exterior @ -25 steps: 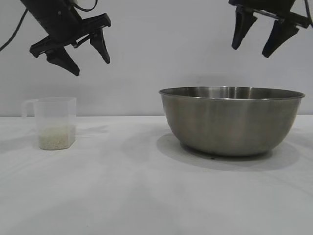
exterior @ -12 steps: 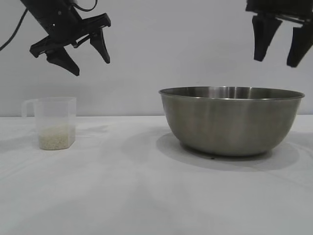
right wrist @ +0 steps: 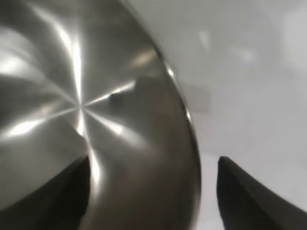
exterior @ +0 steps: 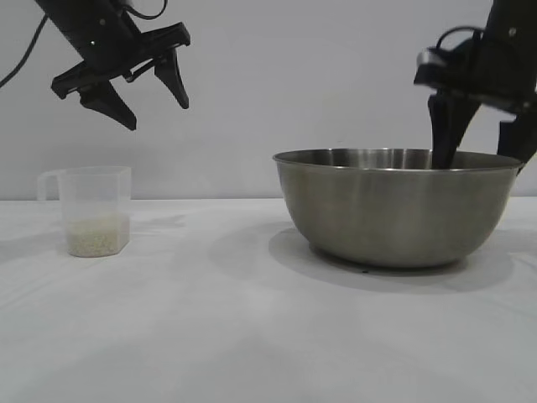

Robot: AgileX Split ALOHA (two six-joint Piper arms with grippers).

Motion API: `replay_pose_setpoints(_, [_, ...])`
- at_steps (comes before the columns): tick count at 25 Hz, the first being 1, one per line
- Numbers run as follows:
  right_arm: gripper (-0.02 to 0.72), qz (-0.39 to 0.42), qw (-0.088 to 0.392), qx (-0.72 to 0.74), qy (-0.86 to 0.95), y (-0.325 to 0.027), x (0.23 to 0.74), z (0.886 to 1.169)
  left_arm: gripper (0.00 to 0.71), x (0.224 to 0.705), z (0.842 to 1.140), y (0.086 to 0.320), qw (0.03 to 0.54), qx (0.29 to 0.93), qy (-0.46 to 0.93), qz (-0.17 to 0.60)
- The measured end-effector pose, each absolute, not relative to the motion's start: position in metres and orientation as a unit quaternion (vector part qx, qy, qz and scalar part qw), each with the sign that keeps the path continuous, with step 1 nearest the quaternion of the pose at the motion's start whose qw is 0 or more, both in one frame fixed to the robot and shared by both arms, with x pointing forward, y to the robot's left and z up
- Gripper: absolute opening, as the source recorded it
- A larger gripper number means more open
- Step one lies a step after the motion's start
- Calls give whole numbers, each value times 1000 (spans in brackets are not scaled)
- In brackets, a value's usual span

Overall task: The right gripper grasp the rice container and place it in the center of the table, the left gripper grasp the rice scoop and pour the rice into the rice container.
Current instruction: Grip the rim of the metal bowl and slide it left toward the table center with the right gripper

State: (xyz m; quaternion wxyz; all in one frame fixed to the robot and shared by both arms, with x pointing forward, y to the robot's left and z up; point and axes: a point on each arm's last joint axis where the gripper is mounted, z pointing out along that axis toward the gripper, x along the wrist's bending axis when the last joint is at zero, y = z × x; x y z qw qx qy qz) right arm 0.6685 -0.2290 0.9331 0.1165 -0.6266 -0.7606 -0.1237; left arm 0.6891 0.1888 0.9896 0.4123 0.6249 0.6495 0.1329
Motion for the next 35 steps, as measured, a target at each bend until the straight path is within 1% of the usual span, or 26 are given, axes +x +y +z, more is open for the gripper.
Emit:
replay_pose_setpoints(1, [81,-126,115,-624,-763,-229,669,933,486,689,990,189,412,625,650,133])
replay_pose_setpoints(2, [48,-130,116,-620,-765,-228,669,933,486,689,990,189,412,625,650,133])
replay_pose_setpoints(3, [0,-134,119,-618,-766,-227,669,934,486,689,990,189,412,625,650,133])
replay_pose_setpoints(7, [0,-143,131,-614,-765,-225,668,934,486,689,990,189,412,625,650,133])
replay_pose_setpoints(13, [0,-158,164,-614,-756,-217,666,937,486,689,990,189,412,625,650,133])
replay_pose_setpoints(22, [0,-151,172,-567,-791,-169,654,936,486,689,990,189,412,625,650,133])
replay_pose_setpoints(28, [0,-142,187,-563,-792,-158,652,921,486,689,989,189,411,626,650,131])
replay_pose_setpoints(29, [48,-144,187,-564,-791,-158,653,921,486,689,989,188,411,627,650,130])
replay_pose_setpoints(30, [48,-147,188,-565,-790,-156,653,922,486,688,989,188,409,628,650,127])
replay_pose_setpoints(32, [126,-150,188,-565,-789,-155,653,922,486,688,989,188,408,630,650,124])
replay_pose_setpoints(35, [281,-151,187,-566,-789,-154,653,922,486,688,988,188,408,630,650,123])
